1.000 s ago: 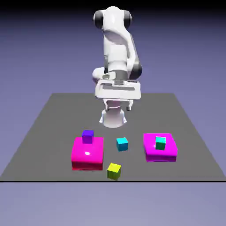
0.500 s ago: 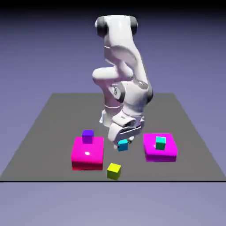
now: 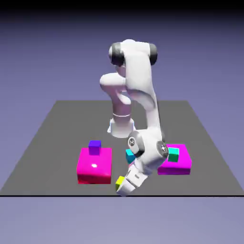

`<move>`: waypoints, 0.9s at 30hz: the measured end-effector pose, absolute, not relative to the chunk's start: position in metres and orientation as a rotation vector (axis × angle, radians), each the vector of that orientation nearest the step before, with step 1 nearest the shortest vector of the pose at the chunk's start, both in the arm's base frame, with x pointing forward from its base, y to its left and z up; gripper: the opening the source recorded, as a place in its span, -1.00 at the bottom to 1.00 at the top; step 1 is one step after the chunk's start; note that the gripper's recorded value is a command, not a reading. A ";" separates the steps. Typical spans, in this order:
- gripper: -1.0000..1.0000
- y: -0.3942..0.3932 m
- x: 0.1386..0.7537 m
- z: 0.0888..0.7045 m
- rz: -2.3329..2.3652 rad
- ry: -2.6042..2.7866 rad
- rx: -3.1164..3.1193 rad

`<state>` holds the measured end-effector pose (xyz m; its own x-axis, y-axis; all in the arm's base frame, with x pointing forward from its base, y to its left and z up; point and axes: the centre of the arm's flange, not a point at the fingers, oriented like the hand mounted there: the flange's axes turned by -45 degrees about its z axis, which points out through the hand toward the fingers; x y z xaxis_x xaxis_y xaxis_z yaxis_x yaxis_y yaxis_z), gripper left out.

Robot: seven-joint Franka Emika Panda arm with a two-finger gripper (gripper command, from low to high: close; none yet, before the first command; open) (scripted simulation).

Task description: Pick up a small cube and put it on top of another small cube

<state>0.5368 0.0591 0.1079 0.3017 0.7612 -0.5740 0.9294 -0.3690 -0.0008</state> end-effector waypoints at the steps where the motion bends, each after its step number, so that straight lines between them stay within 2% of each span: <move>1: -1.00 0.068 0.541 0.127 -0.709 1.522 2.243; 4: -1.00 0.089 0.537 0.174 -0.711 1.504 2.271; 17: -1.00 0.119 0.375 0.220 -0.790 1.176 2.532; 21: -1.00 0.126 0.345 0.224 -0.804 1.135 2.542; 25: -1.00 0.098 0.331 0.169 -0.810 1.104 2.561; 26: 1.00 0.096 0.328 0.163 -0.810 1.105 2.562; 27: 1.00 0.096 0.328 0.163 -0.808 1.105 2.559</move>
